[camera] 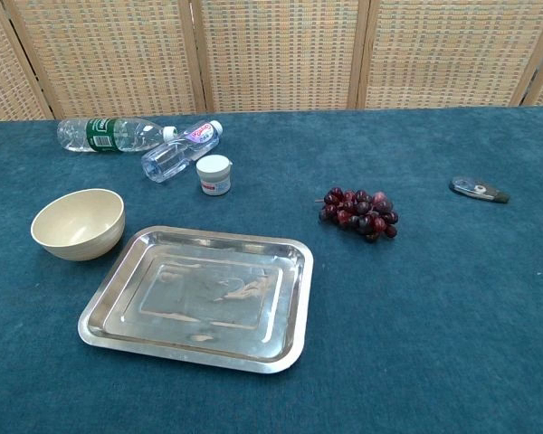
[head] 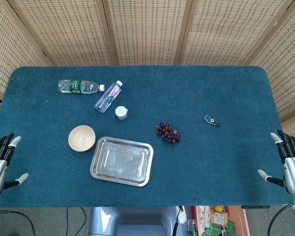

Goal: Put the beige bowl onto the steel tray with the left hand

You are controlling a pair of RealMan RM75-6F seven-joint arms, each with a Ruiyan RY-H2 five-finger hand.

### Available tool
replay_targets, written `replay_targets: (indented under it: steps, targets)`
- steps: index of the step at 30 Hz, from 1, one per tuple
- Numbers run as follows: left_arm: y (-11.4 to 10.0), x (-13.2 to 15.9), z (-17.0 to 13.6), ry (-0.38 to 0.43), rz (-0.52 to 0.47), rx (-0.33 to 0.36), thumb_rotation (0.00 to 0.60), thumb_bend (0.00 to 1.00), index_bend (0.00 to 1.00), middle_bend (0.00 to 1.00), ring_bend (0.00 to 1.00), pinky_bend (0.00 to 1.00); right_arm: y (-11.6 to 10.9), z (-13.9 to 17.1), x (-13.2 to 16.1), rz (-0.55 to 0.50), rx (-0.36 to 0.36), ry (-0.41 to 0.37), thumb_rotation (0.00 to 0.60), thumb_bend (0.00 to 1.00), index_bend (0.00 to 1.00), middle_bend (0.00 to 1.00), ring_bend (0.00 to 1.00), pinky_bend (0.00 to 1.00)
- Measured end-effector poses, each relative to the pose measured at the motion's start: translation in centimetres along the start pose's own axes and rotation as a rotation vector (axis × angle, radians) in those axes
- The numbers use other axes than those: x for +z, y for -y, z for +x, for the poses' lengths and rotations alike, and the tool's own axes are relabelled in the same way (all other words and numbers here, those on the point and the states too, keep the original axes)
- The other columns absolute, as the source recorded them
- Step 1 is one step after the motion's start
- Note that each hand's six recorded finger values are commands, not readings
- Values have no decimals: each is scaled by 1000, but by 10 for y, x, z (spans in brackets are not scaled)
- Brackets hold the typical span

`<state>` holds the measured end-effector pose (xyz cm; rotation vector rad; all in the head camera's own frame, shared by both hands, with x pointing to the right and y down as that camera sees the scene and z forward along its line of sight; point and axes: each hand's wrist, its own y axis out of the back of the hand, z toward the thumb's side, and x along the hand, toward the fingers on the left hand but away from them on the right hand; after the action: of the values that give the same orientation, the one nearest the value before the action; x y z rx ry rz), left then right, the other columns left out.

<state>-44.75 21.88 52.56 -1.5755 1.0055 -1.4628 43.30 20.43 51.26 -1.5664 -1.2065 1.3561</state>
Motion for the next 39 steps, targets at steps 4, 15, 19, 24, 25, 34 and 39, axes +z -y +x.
replay_targets:
  steps: [4, 15, 19, 24, 25, 34, 39]
  targets:
    - [1, 0, 0, 3, 6, 0, 600, 0, 0, 0, 0, 0, 0, 0, 0, -4, 4, -3, 600, 0, 44, 0, 0, 0]
    - [24, 8, 20, 75, 21, -55, 600, 87, 166, 0, 0, 0, 0, -3, -2, -24, 7, 2, 600, 0, 44, 0, 0, 0]
    - [44, 16, 41, 117, -3, -98, 600, 144, 309, 0, 0, 0, 3, -5, -5, -20, 18, 14, 600, 0, 44, 0, 0, 0]
    - [76, 34, 73, 163, -6, -147, 600, 170, 370, 0, 0, 0, 6, -9, -7, -20, 30, 24, 600, 0, 44, 0, 0, 0]
    - [82, 38, 77, 167, -4, -156, 600, 181, 372, 0, 0, 0, 7, -9, -7, -22, 32, 25, 600, 0, 44, 0, 0, 0]
    - [119, 65, 103, 163, 7, -211, 600, 274, 387, 0, 0, 0, 10, -12, -10, -37, 49, 35, 600, 0, 44, 0, 0, 0]
    - [132, 73, 113, 157, 6, -225, 600, 291, 402, 0, 0, 0, 9, -12, -14, -55, 51, 40, 600, 0, 44, 0, 0, 0]
